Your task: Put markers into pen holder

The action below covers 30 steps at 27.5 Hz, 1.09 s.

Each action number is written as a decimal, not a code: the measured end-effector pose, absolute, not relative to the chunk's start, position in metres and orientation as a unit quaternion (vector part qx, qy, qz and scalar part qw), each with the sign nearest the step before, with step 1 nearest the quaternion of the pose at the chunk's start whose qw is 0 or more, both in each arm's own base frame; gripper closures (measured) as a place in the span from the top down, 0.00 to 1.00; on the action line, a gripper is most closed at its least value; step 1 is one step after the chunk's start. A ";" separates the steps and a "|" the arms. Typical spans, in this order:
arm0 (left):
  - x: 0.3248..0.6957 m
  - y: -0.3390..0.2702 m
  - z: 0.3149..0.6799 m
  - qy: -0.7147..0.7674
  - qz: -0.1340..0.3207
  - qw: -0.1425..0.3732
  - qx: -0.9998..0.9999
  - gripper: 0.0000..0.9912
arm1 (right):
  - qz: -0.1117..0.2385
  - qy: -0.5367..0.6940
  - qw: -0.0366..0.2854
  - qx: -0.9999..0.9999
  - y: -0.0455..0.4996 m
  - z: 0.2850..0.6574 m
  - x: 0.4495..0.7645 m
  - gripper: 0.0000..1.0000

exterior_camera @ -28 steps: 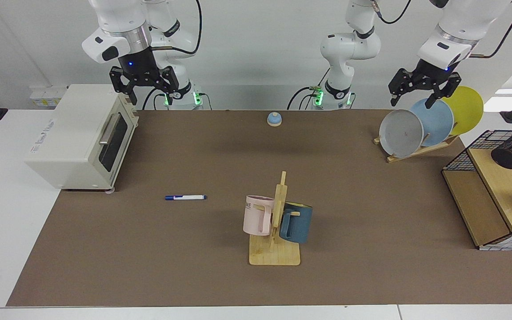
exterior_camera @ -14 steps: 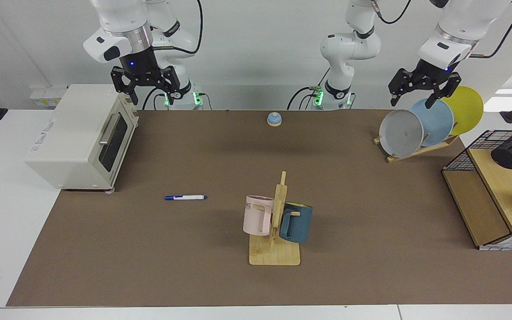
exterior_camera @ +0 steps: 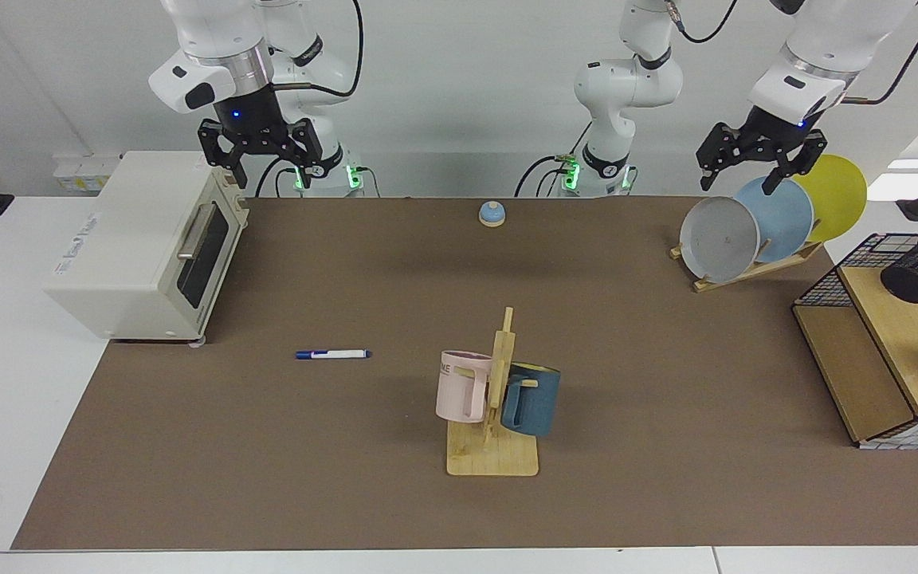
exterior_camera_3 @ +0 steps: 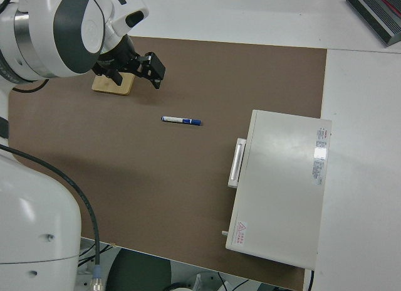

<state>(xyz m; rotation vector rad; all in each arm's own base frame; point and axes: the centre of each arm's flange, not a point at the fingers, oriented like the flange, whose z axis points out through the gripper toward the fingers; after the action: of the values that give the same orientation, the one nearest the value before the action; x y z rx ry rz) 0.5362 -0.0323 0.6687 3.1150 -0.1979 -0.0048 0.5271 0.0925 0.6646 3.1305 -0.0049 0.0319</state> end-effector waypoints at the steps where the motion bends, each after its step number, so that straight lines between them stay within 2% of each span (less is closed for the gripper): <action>1: 0.536 -0.032 0.669 -0.063 -0.002 0.010 0.998 1.00 | 0.010 -0.002 0.005 1.000 0.093 0.665 0.527 1.00; 10: 0.536 -0.032 0.669 -0.063 -0.002 0.010 0.998 1.00 | 0.006 -0.009 0.006 1.000 0.085 0.658 0.529 1.00; 16: 0.536 -0.032 0.669 -0.063 -0.002 0.010 0.998 1.00 | 0.010 -0.050 0.005 0.999 0.076 0.635 0.537 1.00; 24: 0.536 -0.032 0.669 -0.063 -0.002 0.010 0.998 1.00 | 0.000 -0.184 0.006 0.983 0.077 0.580 0.553 1.00; 30: 0.536 -0.032 0.669 -0.063 -0.002 0.010 0.998 1.00 | -0.001 -0.359 0.002 0.933 0.072 0.521 0.582 1.00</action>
<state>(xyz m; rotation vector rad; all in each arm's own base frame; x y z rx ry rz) 0.5363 -0.0320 0.6687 3.1150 -0.1972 -0.0048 0.5821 0.0721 0.5211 2.9291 -1.1252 -0.0046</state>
